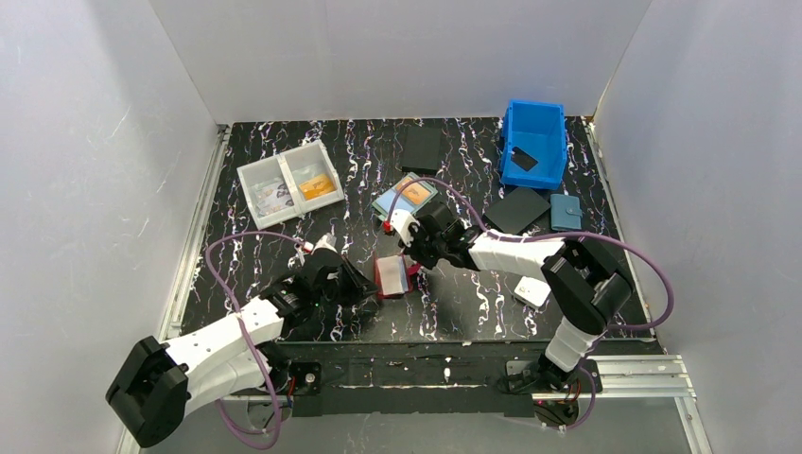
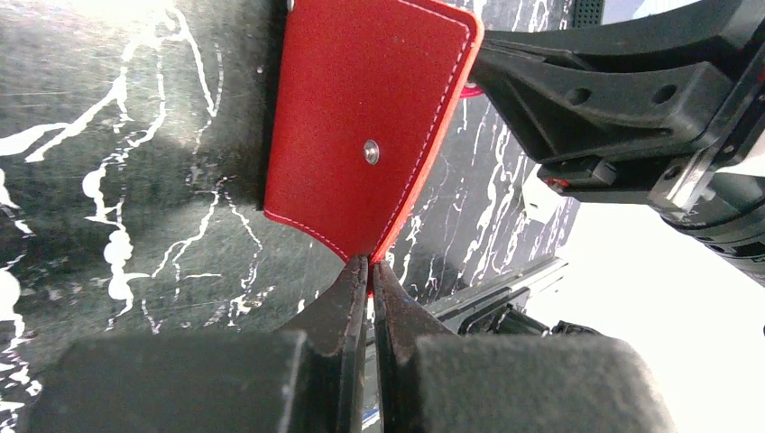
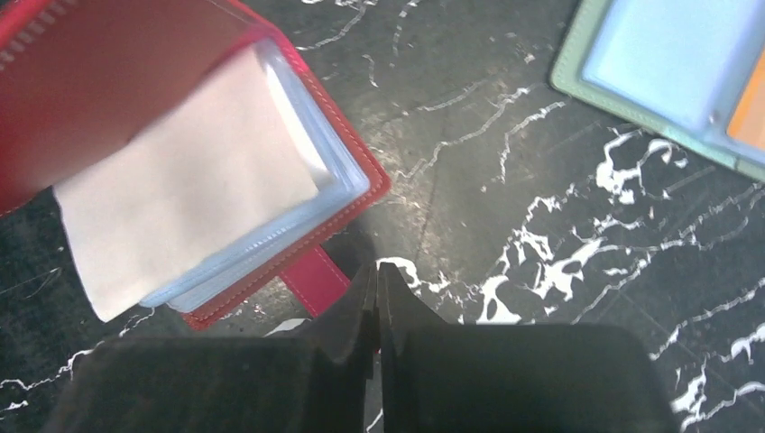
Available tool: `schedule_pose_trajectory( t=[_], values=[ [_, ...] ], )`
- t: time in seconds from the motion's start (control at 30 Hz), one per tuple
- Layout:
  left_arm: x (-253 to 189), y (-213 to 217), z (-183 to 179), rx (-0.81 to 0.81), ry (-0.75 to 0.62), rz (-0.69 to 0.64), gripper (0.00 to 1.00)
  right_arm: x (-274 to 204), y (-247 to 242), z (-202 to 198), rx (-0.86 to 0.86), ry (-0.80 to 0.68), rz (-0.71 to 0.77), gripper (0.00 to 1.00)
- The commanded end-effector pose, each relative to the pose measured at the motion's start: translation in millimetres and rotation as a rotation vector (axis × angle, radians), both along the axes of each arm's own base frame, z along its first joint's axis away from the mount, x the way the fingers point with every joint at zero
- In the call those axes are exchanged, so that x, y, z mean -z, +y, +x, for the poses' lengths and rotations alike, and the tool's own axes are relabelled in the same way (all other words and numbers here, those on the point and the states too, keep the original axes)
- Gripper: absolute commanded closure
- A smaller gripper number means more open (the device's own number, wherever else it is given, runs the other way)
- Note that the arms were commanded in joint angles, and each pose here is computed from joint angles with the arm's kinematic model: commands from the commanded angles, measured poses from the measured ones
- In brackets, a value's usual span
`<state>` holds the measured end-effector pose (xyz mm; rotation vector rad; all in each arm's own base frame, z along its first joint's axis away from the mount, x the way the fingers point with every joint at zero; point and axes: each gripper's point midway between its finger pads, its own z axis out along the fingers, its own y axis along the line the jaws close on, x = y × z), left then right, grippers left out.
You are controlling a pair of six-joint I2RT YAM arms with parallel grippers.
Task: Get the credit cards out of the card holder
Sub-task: Open the card holder at the center of the board.
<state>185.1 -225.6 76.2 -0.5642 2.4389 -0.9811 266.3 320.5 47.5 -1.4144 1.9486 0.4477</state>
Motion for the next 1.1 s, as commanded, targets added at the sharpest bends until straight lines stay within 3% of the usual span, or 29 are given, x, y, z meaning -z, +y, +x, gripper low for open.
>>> schedule_pose_trajectory(
  t=[0.0, 0.33, 0.63, 0.77, 0.9, 1.07],
  values=[
    [21.6, 27.3, -3.6, -0.076, 0.037, 0.098, 1.00, -25.9, -14.8, 20.1, 0.095, -0.101, 0.013, 0.98],
    [48.2, 59.7, 1.0, -0.172, 0.126, 0.301, 1.00, -52.8, -44.3, -14.6, -0.002, -0.092, 0.087, 0.99],
    [58.7, 66.3, 6.7, -0.125, 0.195, 0.461, 0.99, -49.2, -61.1, -5.4, 0.041, -0.053, 0.094, 0.99],
    [49.5, 65.4, 8.4, -0.102, 0.174, 0.463, 0.79, -25.2, -65.1, -11.4, 0.041, 0.034, 0.043, 0.99],
    [47.9, 65.5, 5.6, -0.066, 0.179, 0.481, 0.70, -15.5, -62.9, -14.0, 0.036, 0.077, 0.032, 0.97],
    [29.0, 53.2, 4.6, 0.033, 0.119, 0.428, 0.56, -16.0, -63.1, -14.4, 0.037, 0.078, 0.032, 0.80]
  ],
)
